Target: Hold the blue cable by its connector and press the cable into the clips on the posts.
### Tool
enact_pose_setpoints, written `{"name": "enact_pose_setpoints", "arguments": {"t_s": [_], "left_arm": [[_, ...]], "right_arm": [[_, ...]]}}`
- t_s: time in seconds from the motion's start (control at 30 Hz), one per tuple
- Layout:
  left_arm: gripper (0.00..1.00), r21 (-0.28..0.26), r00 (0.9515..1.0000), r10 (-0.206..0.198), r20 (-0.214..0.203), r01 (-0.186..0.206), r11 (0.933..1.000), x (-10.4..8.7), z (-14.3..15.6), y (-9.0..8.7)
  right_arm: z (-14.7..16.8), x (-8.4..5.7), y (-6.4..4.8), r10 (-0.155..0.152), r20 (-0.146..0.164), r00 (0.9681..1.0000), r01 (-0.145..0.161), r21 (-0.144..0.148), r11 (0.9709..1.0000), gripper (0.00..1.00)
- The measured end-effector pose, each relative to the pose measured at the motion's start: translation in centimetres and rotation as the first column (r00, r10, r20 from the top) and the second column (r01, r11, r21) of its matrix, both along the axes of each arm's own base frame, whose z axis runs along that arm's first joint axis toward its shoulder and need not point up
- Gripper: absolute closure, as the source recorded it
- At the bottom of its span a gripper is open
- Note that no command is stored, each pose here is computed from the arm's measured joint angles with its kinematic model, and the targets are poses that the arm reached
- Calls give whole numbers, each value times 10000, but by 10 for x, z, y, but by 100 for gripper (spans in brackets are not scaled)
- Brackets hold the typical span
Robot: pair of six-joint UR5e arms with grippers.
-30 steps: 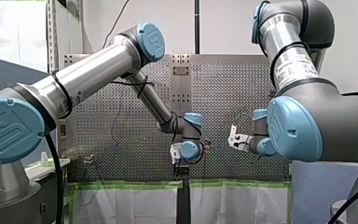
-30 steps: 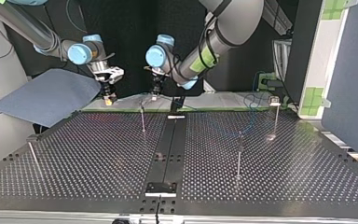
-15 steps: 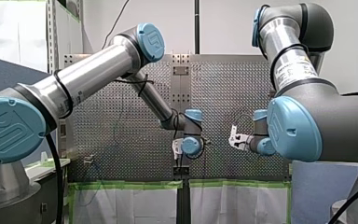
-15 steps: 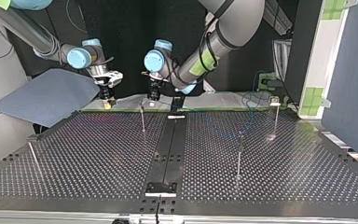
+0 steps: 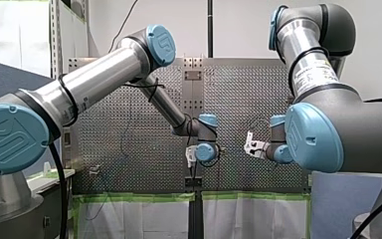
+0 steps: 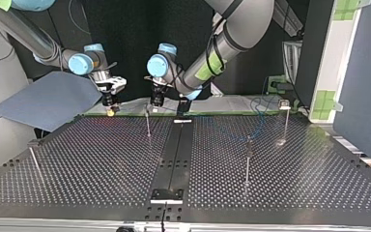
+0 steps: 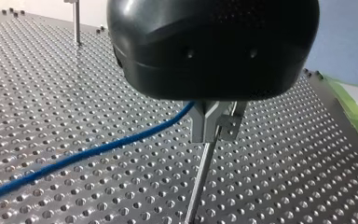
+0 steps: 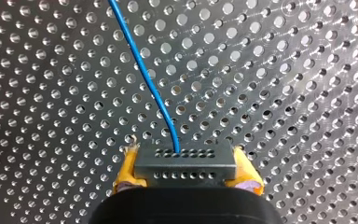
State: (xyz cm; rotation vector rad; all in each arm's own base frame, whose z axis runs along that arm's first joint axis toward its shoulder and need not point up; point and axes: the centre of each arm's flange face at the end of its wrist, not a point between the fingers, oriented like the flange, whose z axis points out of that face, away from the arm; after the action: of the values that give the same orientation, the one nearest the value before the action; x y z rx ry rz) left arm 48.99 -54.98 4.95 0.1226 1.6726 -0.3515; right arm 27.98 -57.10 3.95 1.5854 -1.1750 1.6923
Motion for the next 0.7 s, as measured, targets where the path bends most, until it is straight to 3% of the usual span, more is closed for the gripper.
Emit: {"name": "enact_pose_setpoints", "arguments": {"t_s": [0.4, 0.7], "left_arm": [[100, -13, 9998, -106, -171, 106, 9999, -4, -8, -4], [100, 6, 9997, -112, -223, 112, 9999, 9, -11, -8]], "right_arm": [[-2, 4, 2, 78, -85, 9999, -78, 28, 10000, 100], [-14, 3, -1, 56, -130, 9999, -54, 143, 9999, 100]]}}
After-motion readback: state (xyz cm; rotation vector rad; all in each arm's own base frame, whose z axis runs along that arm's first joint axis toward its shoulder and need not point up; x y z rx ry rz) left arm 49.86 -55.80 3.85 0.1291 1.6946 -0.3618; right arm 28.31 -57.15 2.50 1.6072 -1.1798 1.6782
